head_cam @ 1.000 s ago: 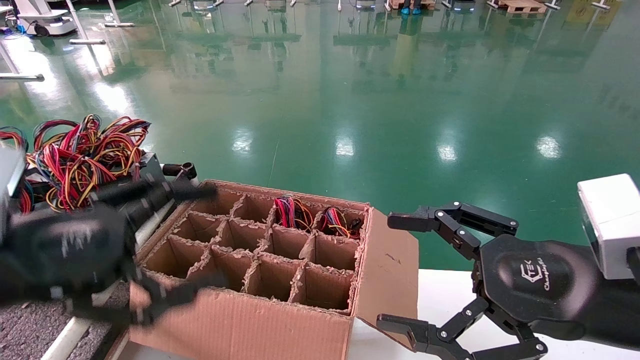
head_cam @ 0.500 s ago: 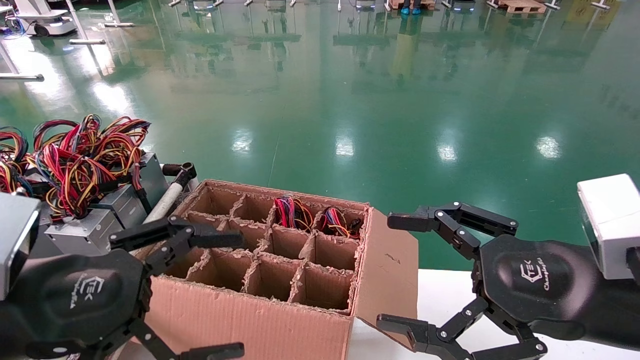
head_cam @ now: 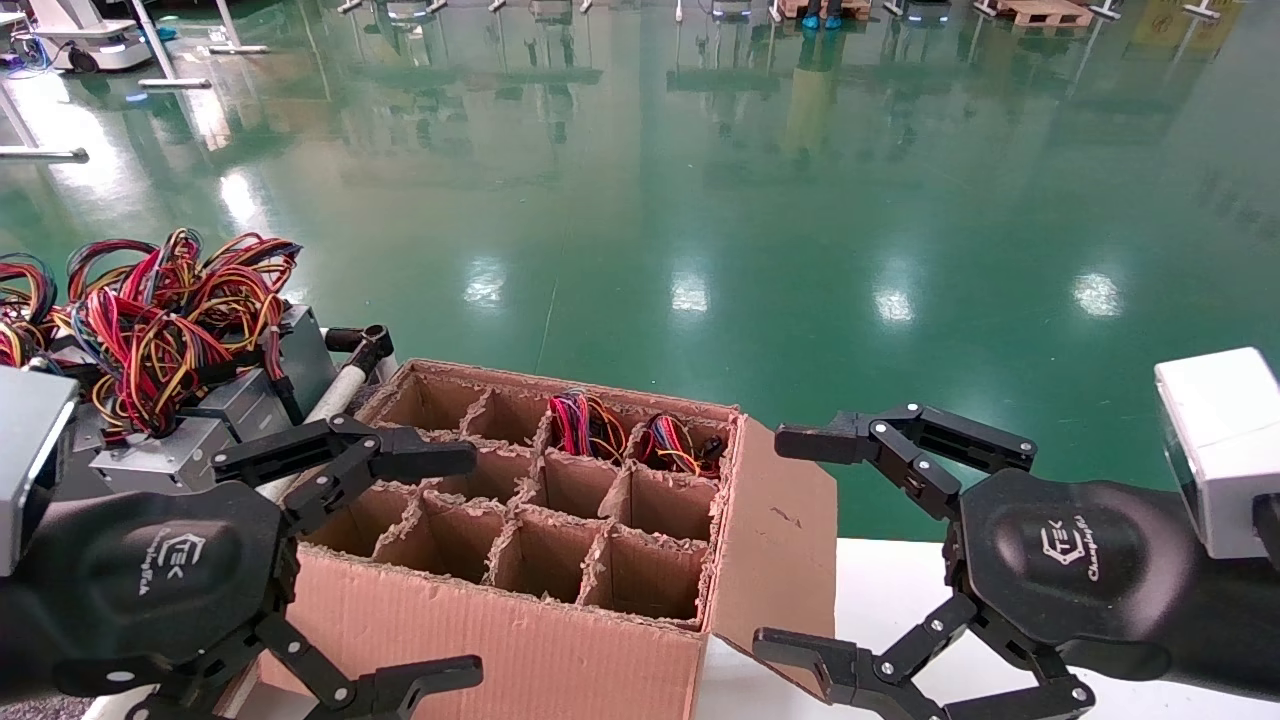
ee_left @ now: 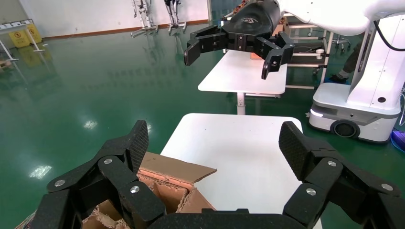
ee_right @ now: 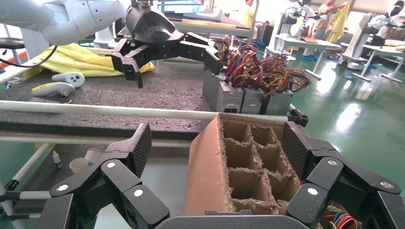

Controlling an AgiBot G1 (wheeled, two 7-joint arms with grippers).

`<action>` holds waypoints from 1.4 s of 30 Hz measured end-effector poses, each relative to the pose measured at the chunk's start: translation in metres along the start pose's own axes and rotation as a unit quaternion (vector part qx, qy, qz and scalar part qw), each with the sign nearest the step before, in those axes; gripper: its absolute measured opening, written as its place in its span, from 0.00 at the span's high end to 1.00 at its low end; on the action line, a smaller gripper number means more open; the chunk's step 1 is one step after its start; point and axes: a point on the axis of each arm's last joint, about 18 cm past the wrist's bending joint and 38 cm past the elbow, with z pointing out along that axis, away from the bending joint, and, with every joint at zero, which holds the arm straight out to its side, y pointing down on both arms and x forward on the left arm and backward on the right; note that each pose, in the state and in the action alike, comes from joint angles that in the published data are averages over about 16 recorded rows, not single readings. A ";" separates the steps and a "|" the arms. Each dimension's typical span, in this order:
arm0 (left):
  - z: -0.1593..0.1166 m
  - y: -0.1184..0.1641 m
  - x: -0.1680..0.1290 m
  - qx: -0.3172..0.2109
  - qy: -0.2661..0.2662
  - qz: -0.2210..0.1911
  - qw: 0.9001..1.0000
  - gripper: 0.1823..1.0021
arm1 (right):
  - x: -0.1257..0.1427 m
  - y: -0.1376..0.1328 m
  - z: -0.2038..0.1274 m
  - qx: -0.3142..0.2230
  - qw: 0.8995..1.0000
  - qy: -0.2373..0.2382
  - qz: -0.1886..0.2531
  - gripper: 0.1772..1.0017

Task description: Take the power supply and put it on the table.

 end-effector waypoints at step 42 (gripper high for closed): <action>-0.002 -0.001 -0.003 -0.001 -0.006 0.001 1.000 0.00 | 0.000 0.000 0.000 0.000 1.000 0.000 0.000 0.00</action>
